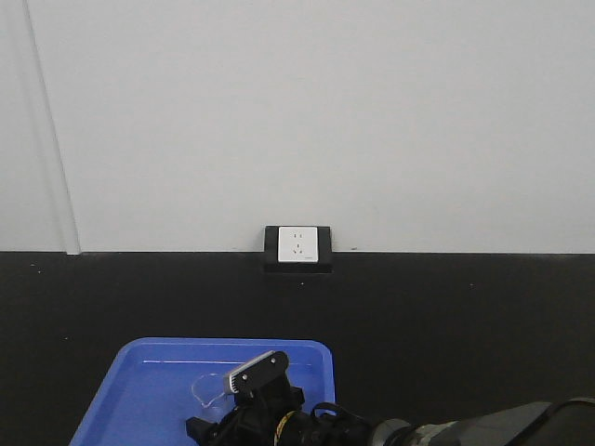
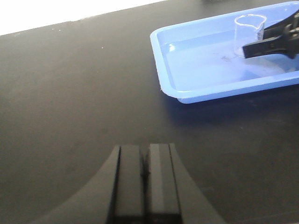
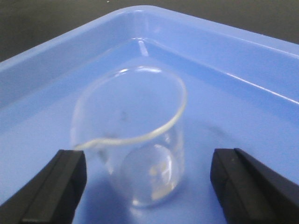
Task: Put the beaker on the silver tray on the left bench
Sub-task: 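Close the right gripper on the beaker and lift it out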
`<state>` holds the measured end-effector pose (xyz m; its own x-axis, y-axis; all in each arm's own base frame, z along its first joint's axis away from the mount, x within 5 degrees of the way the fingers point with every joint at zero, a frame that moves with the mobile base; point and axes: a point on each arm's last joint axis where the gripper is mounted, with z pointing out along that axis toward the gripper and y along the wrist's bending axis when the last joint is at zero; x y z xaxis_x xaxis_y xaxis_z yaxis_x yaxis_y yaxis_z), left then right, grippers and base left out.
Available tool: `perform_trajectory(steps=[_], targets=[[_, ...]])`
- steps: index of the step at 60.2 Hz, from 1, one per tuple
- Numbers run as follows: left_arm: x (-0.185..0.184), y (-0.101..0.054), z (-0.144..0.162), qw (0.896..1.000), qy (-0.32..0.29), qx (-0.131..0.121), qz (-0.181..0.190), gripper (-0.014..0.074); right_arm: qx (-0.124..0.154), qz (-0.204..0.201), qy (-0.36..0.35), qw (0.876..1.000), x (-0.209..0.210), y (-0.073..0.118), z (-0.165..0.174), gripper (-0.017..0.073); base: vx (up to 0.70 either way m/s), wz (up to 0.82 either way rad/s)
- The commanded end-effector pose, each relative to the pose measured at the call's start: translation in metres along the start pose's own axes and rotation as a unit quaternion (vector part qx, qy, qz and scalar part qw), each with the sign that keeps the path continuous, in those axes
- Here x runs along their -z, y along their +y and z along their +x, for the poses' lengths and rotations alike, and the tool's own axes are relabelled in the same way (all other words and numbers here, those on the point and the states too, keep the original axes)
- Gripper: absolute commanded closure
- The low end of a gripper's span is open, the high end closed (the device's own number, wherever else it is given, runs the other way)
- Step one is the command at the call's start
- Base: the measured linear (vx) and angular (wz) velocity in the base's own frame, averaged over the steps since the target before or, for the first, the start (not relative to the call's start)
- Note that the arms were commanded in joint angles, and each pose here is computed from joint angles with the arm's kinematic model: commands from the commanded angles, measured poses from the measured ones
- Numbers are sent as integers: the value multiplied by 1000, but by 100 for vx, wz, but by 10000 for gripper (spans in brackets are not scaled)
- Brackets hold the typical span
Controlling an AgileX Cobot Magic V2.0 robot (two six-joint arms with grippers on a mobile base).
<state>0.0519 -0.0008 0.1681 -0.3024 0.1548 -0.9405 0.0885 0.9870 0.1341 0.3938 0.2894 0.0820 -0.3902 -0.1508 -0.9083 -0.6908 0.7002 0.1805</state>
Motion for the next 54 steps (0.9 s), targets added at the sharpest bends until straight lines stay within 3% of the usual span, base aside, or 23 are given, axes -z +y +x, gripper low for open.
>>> perform_trajectory(steps=[1, 11, 16, 21, 32, 38, 43, 49, 54], targets=[[-2, -1, -2, 999, -36, 2, 4, 592, -4, -17, -81, 997, 2, 6, -47, -25, 0, 0], [-2, -1, -2, 999, -36, 2, 4, 592, -23, -22, -96, 995, -9, 5, -53, -14, 0, 0], [-2, -1, -2, 999, -36, 2, 4, 592, -37, -23, -100, 994, -12, 4, -55, 36, 0, 0], [-2, -1, -2, 999, -36, 2, 4, 592, -41, -23, -100, 994, -12, 4, -55, 153, 0, 0], [-2, -1, -2, 999, -36, 2, 4, 592, -51, -20, -86, 995, -1, 8, -75, 577, 0, 0], [-2, -1, -2, 999, -36, 2, 4, 592, -57, -13, -57, 997, 16, 14, -87, 576, 0, 0], [-2, -1, -2, 999, -36, 2, 4, 592, -33, 1, -33, 999, 39, 18, -99, 575, 0, 0], [-2, -1, -2, 999, -36, 2, 4, 592, 4, 44, 6, 999, 76, 20, -105, 575, 0, 0], [-2, -1, -2, 999, -36, 2, 4, 592, 2, 92, 35, 995, 113, 17, -106, 573, 0, 0]])
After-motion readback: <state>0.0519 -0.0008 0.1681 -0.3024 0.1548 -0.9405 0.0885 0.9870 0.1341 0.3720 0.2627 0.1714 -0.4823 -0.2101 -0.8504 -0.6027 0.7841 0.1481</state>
